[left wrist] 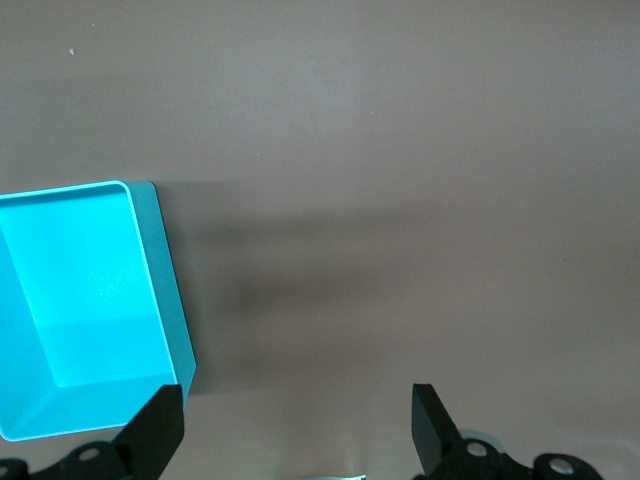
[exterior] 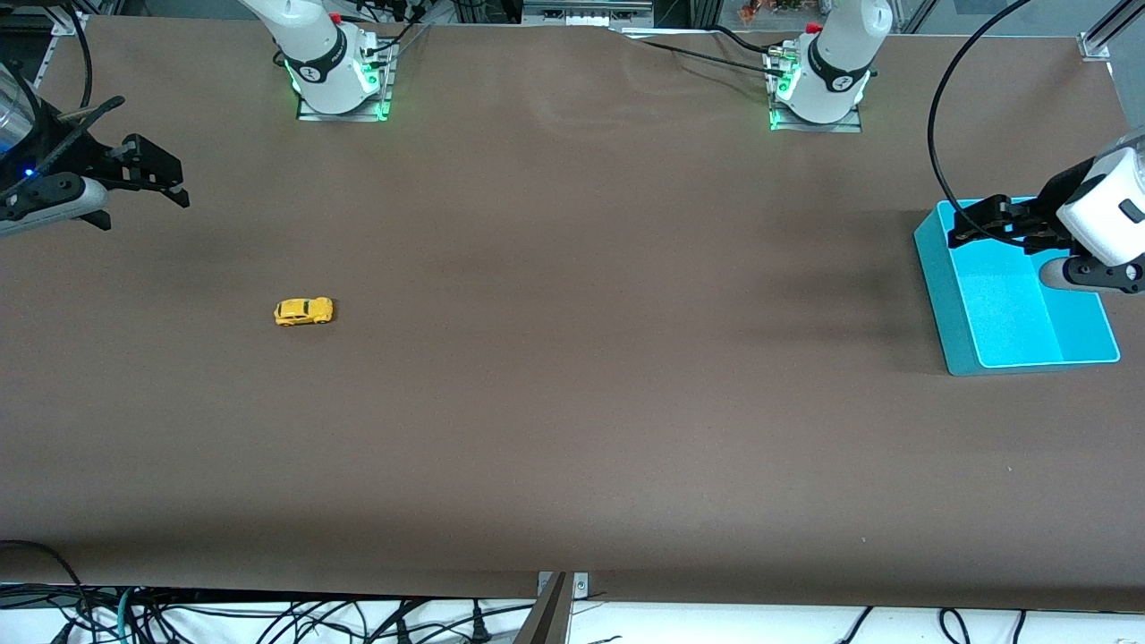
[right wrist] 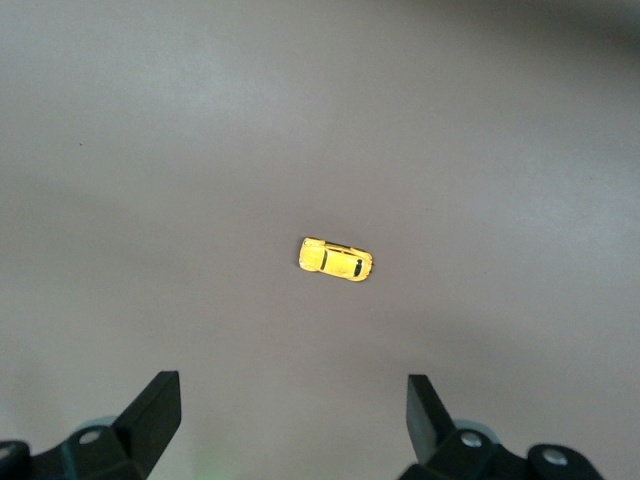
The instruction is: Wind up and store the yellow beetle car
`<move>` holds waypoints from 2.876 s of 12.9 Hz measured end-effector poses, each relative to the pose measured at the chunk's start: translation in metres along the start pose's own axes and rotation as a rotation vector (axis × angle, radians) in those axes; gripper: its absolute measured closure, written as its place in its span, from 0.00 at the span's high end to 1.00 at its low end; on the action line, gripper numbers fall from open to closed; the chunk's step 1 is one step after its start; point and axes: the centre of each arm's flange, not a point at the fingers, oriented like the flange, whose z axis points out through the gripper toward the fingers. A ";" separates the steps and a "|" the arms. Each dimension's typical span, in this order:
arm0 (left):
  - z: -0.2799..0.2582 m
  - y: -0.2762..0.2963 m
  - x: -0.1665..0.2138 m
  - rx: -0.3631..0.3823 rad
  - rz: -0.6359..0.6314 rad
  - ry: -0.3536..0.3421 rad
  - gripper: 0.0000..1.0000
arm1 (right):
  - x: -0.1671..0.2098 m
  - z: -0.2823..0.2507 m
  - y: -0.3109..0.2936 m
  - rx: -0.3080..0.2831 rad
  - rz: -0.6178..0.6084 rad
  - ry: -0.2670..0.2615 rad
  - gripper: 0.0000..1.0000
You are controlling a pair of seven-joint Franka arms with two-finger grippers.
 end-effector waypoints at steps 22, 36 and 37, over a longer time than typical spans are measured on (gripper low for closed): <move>0.000 0.000 0.000 0.000 0.001 -0.001 1.00 | 0.000 0.000 0.001 -0.007 0.001 -0.005 1.00; 0.000 0.001 0.000 0.000 0.001 -0.001 1.00 | -0.002 0.001 0.007 -0.010 0.021 -0.009 1.00; 0.000 0.001 0.000 0.000 0.001 -0.001 1.00 | -0.002 0.001 0.007 -0.010 0.021 -0.009 1.00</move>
